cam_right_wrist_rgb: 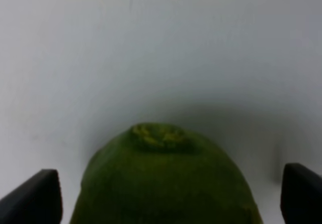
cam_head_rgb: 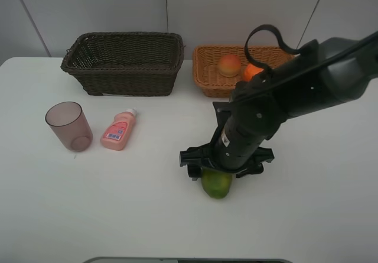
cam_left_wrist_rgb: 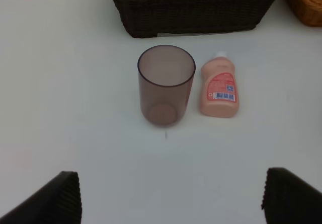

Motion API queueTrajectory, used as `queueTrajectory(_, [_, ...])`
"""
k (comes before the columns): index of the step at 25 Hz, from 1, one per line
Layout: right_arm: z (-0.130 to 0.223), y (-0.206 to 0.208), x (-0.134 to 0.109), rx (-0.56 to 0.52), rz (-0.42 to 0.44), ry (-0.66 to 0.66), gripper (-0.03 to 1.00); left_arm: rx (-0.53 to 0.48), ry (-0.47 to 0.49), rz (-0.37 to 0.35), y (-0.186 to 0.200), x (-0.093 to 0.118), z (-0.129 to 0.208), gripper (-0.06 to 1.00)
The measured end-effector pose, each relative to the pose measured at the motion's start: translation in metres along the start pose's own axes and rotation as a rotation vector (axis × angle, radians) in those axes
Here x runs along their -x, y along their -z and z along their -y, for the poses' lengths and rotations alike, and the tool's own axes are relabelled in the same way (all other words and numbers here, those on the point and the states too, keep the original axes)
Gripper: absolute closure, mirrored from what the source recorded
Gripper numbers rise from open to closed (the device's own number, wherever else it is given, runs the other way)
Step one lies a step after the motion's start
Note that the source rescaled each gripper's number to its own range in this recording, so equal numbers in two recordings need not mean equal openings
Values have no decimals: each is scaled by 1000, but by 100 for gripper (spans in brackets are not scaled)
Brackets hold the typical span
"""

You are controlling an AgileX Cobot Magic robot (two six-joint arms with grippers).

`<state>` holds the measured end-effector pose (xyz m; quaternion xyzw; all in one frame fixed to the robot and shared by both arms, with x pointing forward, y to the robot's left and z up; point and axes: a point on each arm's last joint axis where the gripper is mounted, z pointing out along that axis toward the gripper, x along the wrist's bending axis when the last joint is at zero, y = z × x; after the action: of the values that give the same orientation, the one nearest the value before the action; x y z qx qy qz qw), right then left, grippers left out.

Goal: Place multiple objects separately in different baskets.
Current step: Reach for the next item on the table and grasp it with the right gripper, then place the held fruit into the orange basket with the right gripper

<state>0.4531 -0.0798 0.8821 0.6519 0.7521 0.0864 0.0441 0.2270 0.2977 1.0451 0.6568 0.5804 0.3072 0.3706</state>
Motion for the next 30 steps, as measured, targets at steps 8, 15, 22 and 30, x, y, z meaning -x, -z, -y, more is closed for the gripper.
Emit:
queueTrajectory(8, [0,0,1,-4,17,15,53,0,0,0,0,0,0,2])
queueTrajectory(15, [0,0,1,-6,17,13,53,0,0,0,0,0,0,2])
queueTrajectory(22, [0,0,1,-4,16,13,53,0,0,0,0,0,0,2])
queueTrajectory(30, [0,0,1,-4,15,13,53,0,0,0,0,0,0,2])
